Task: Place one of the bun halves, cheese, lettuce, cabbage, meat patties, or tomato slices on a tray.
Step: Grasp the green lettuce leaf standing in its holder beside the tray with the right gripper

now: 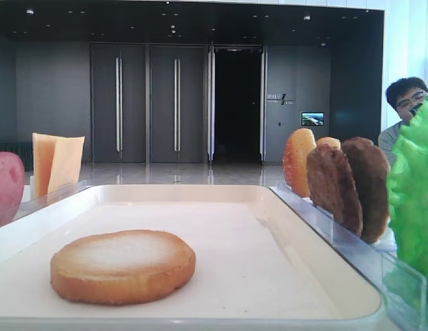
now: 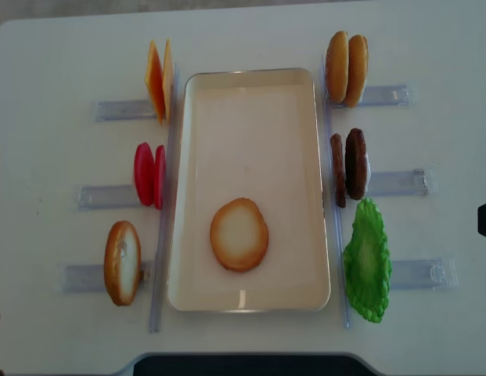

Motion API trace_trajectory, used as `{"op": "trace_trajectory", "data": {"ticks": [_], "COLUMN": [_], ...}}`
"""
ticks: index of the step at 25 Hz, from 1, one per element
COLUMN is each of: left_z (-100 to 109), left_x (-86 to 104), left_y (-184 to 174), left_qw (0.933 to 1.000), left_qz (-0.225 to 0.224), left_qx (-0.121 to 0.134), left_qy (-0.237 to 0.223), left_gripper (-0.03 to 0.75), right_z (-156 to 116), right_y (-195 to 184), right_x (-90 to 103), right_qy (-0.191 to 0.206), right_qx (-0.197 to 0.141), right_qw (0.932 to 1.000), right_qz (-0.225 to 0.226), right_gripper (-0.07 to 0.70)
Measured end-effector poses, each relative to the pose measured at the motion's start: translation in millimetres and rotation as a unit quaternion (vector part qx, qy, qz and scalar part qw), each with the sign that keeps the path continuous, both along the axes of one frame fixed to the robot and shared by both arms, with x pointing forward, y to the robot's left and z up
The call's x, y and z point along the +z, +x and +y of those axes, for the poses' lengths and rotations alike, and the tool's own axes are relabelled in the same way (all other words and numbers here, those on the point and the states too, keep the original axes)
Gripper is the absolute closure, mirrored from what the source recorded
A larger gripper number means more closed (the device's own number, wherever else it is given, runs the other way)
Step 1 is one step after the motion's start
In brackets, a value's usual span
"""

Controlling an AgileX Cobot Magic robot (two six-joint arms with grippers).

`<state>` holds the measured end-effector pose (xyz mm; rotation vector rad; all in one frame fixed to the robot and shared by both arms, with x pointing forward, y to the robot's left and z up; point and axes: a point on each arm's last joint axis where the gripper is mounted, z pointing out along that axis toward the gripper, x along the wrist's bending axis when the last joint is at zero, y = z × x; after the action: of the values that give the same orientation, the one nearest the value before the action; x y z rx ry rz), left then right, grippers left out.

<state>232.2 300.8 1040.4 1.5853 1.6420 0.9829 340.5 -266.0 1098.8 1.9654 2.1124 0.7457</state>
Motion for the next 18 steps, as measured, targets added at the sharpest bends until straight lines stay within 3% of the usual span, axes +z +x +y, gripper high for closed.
{"op": "trace_trajectory", "data": {"ticks": [9,14,18], "left_z": [0.0,0.0,0.0], "left_x": [0.0,0.0,0.0], "left_y": [0.0,0.0,0.0], "left_qw": [1.0000,1.0000,1.0000], "left_qz": [0.000,0.000,0.000], "left_qx": [0.000,0.000,0.000], "left_qy": [0.000,0.000,0.000], "left_gripper": [0.475,0.480,0.482], "right_z": [8.3,21.8,41.0], "right_y": [4.6,1.5,4.6], "right_x": [-1.6,-2.2,-10.9], "right_qy": [0.036,0.056,0.053], "right_qx": [0.014,0.051,0.079], "right_qw": [0.9991,0.9965,0.9916], "right_qz": [0.020,0.036,0.088], "right_gripper": [0.154,0.154,0.154]}}
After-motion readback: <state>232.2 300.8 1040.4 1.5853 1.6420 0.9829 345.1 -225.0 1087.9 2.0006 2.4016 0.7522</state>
